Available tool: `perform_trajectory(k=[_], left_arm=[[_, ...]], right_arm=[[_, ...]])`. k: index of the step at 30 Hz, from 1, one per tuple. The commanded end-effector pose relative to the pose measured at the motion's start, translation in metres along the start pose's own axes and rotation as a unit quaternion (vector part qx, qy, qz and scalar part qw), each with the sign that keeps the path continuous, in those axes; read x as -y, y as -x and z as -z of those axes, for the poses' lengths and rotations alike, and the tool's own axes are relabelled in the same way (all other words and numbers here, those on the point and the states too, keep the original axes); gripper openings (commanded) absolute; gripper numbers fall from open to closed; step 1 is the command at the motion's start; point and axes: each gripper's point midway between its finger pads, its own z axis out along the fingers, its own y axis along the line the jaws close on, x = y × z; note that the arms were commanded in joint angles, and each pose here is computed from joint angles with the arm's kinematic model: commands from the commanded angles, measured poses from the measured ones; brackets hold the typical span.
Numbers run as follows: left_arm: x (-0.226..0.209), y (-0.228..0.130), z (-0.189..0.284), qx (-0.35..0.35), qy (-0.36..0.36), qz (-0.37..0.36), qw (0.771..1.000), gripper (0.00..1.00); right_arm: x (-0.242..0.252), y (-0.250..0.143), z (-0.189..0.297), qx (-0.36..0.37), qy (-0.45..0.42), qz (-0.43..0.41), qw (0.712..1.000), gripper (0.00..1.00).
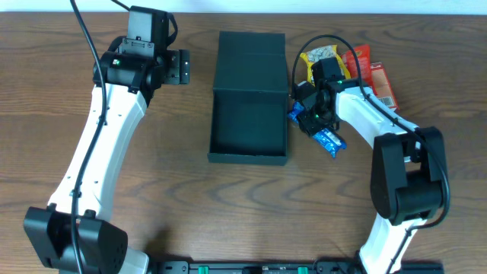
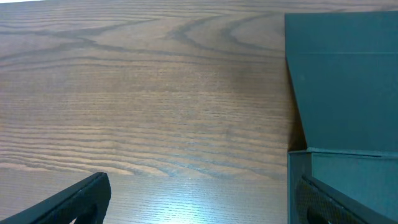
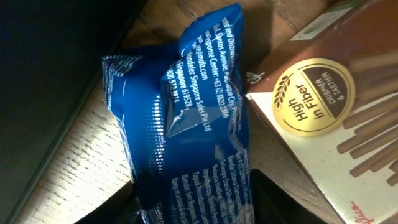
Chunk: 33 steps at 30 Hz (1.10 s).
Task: Pack container
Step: 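Grasp the blue snack bar with the right gripper and lift, then lower the blue bar into the box and open the right gripper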
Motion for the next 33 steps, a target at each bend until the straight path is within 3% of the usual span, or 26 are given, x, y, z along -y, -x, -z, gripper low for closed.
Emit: perform_trajectory(k=[1, 11, 15, 20, 23, 25, 28, 33], left_arm=[[-0.001, -0.004, -0.006, -0.01, 0.002, 0.005, 1.0, 0.95], [-0.001, -0.004, -0.006, -0.009, 0.002, 0.005, 1.0, 0.95], [-0.001, -0.004, -0.006, -0.009, 0.003, 0.005, 1.0, 0.95], [-0.016, -0.003, -0.006, -0.007, 0.036, -0.001, 0.999, 0.95], [-0.033, -0.003, -0.008, -0.009, 0.056, 0.003, 0.998, 0.96], [-0.055, -0.005, -0.009, -0.015, 0.071, 0.018, 0.997, 0.96], [-0.078, -0.01, -0.01, -0.025, 0.087, 0.037, 0.995, 0.95], [-0.108, -0.019, -0.011, -0.039, 0.103, 0.065, 0.992, 0.95]], right_arm=[[-0.005, -0.005, -0.007, -0.01, 0.008, -0.011, 1.0, 0.47], [-0.002, 0.009, 0.018, -0.013, 0.009, -0.03, 0.999, 0.41], [0.004, 0.032, 0.054, 0.0, 0.004, -0.029, 1.0, 0.33], [0.003, 0.064, 0.104, 0.033, -0.004, -0.017, 0.999, 0.3], [-0.016, 0.084, 0.126, 0.055, -0.006, 0.014, 0.998, 0.32], [-0.056, 0.1, 0.135, 0.068, -0.001, 0.102, 0.992, 0.3], [-0.11, 0.105, 0.132, 0.068, 0.012, 0.195, 0.978, 0.31], [-0.172, 0.101, 0.131, 0.064, 0.026, 0.278, 0.958, 0.31]])
